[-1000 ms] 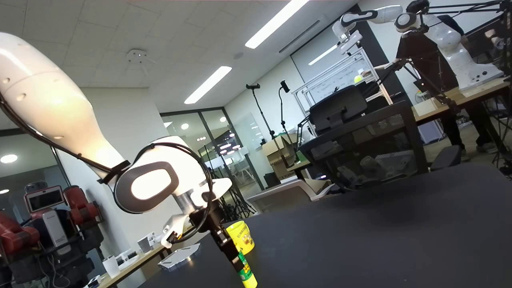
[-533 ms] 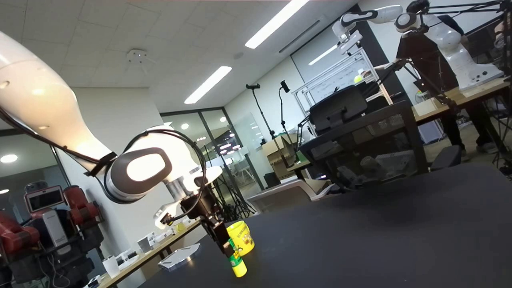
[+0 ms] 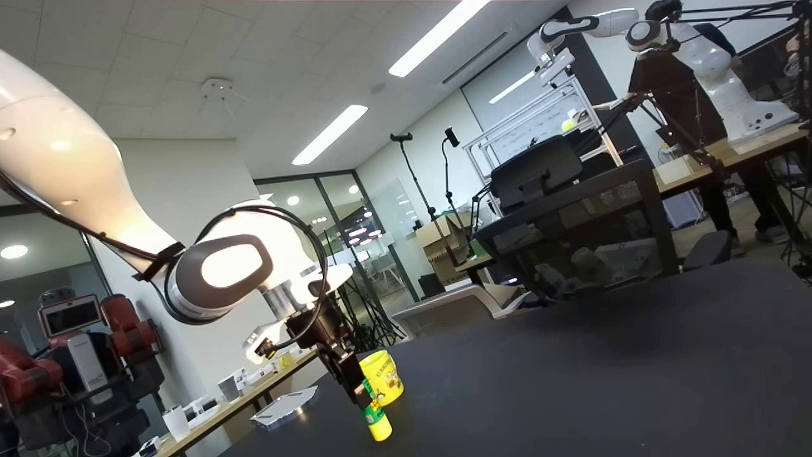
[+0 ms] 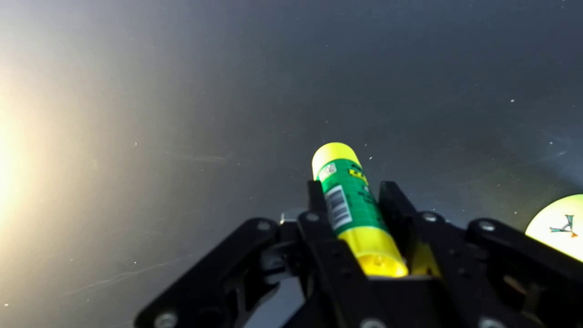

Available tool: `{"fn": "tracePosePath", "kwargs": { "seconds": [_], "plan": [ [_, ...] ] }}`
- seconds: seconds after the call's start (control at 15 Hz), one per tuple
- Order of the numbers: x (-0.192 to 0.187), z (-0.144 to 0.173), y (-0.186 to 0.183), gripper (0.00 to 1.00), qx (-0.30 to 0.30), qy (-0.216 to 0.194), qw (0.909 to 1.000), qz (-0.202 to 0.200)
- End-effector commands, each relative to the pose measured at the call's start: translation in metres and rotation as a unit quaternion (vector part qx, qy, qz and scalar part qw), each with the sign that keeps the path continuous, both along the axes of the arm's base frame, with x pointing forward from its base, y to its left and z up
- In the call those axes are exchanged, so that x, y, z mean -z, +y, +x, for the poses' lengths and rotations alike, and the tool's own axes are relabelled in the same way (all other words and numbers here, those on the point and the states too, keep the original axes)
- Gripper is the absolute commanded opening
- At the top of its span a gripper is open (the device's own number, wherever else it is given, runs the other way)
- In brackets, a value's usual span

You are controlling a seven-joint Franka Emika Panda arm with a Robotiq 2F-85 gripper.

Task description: Put the glue inside the yellow mug

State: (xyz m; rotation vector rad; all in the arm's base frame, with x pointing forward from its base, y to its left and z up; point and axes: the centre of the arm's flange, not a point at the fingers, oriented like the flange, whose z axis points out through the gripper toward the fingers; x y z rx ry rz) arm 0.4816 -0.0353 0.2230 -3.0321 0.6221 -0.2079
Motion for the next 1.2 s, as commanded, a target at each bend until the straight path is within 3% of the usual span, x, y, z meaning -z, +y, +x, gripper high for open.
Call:
{"fn": "tracePosePath", "kwargs": {
  "seconds": [0.0,0.33,0.67,0.87,1.13],
  "plan": [
    [-0.022,0.019,0.009,0.09,-0.016,-0.011,0.9997,-0.018],
    [-0.083,0.073,0.042,0.09,-0.057,-0.062,0.9956,-0.040],
    [-0.131,0.129,0.107,0.09,-0.122,-0.106,0.9860,-0.042],
    [-0.139,0.154,0.144,0.09,-0.149,-0.105,0.9825,-0.039],
    [-0.119,0.180,0.166,0.09,-0.171,-0.104,0.9793,-0.030]
  ]
}}
